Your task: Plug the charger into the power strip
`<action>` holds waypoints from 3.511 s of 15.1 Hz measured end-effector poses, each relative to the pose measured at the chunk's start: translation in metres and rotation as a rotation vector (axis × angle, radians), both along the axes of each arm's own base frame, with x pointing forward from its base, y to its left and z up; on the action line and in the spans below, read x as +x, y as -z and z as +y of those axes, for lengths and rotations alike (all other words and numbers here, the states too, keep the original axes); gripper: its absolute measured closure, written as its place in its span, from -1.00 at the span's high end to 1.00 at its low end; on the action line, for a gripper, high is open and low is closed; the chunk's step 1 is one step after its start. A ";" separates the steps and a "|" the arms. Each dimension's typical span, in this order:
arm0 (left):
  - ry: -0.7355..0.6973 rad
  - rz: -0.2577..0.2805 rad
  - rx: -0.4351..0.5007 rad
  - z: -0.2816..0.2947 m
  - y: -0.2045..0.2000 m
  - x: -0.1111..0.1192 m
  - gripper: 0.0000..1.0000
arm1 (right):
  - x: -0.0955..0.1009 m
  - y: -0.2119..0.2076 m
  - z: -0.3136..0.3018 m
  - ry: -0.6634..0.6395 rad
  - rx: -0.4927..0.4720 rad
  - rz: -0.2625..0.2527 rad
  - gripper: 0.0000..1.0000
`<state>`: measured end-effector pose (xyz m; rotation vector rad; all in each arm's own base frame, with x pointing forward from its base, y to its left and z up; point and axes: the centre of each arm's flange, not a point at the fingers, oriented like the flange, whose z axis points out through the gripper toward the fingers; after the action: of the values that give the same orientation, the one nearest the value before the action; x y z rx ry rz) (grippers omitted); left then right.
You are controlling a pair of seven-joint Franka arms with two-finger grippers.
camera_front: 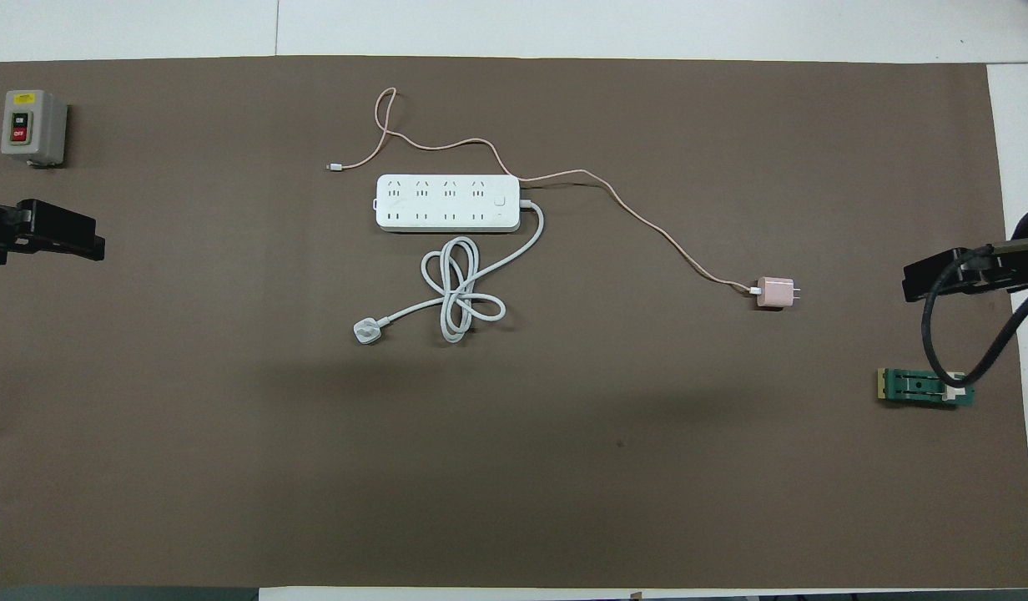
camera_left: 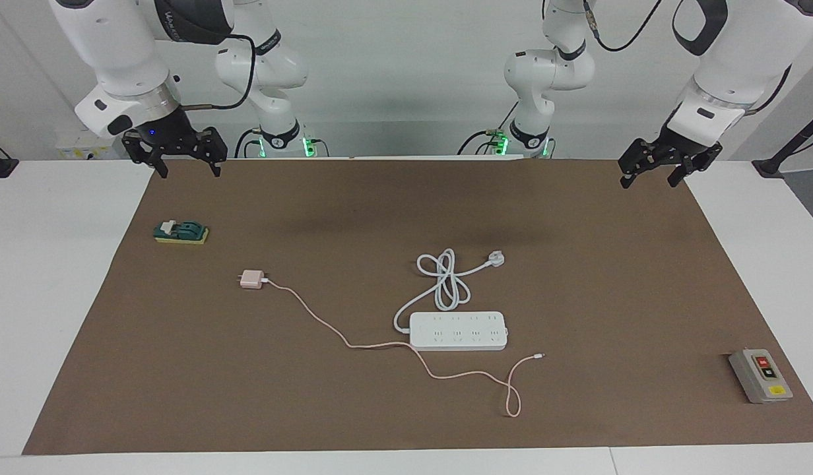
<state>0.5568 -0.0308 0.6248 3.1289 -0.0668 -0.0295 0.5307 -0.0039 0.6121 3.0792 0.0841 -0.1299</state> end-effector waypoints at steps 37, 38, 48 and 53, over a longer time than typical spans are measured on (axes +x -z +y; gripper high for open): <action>0.000 0.000 0.000 0.000 0.000 0.000 1.00 | 0.037 0.357 -0.116 1.422 0.445 0.556 1.00; 0.000 0.000 0.000 0.000 0.000 0.000 1.00 | 0.038 0.357 -0.114 1.428 0.457 0.556 1.00; 0.003 -0.024 -0.143 -0.018 0.002 0.004 1.00 | 0.044 0.371 -0.099 1.424 0.476 0.539 0.54; -0.106 0.033 -0.488 -0.008 0.029 0.022 1.00 | 0.044 0.367 -0.100 1.418 0.484 0.531 -0.06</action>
<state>0.5792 -0.0385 0.5954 2.6388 0.0803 -0.0550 0.5751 -0.1037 0.2454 2.6410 -2.2235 -1.0379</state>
